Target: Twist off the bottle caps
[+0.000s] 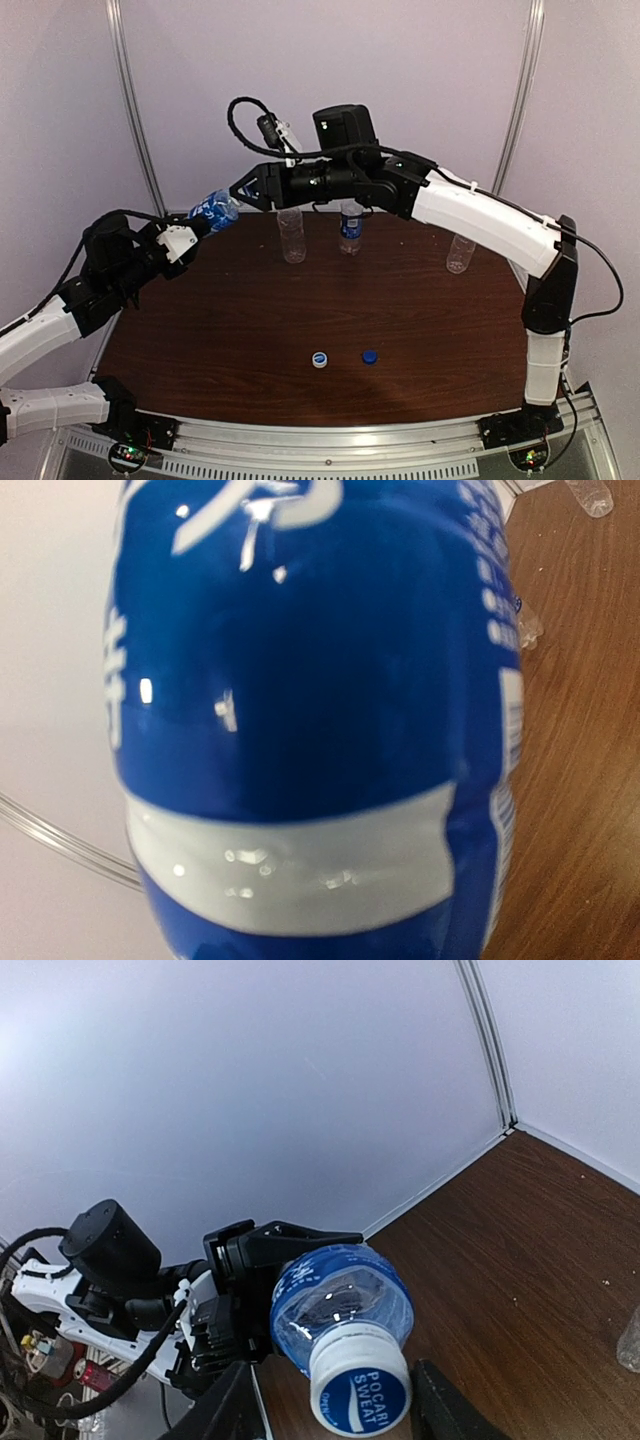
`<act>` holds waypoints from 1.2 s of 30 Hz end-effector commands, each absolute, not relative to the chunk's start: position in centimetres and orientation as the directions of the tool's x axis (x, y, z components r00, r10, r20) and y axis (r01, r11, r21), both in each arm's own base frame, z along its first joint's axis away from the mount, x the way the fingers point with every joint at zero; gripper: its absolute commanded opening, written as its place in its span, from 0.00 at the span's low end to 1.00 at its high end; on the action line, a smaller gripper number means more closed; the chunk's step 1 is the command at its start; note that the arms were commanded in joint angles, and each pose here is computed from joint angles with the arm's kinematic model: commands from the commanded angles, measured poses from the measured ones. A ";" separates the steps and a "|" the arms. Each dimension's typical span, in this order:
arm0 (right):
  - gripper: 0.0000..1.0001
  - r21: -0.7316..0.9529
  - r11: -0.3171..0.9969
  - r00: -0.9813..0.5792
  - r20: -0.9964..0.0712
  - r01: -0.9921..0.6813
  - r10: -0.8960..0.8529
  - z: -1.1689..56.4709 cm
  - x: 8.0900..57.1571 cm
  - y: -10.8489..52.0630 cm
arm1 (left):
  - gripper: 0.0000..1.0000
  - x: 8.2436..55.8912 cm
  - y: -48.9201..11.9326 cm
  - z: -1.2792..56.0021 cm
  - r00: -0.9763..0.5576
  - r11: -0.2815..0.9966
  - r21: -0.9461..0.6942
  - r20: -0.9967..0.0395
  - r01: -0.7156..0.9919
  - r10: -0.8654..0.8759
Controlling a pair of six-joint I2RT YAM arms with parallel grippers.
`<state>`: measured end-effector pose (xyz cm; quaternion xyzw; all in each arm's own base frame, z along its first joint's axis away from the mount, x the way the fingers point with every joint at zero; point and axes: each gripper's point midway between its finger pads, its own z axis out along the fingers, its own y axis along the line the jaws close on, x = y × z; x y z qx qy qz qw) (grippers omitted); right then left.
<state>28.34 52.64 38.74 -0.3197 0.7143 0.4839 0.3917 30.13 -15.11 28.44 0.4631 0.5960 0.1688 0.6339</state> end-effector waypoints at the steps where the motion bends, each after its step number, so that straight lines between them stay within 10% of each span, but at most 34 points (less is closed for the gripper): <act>1: 0.49 0.447 0.309 -0.484 -0.874 -0.840 -0.052 39.7 29.0 52.7 | 0.27 30.2 -15.3 29.1 0.257 0.520 0.793 -0.599 0.317 0.758; 14: 0.39 0.451 0.298 -0.496 -0.863 -0.841 -0.095 38.5 28.8 53.2 | 0.27 30.3 -15.4 29.3 0.266 0.513 0.798 -0.594 0.316 0.759; 22: 0.00 0.390 0.245 -0.431 -0.891 -0.888 -0.143 39.0 27.6 52.9 | 0.27 29.9 -15.9 29.2 0.273 0.518 0.778 -0.617 0.356 0.738; 28: 0.00 -0.107 -0.036 0.113 -0.942 -0.994 -0.315 37.0 20.7 51.1 | 0.27 22.7 -21.4 25.2 0.350 0.255 0.570 -0.739 0.781 0.576; 36: 0.00 -0.646 -0.257 0.692 -0.632 -0.719 -0.348 33.5 17.7 46.9 | 0.24 17.6 -22.5 22.7 0.307 0.056 0.389 -0.799 0.920 0.517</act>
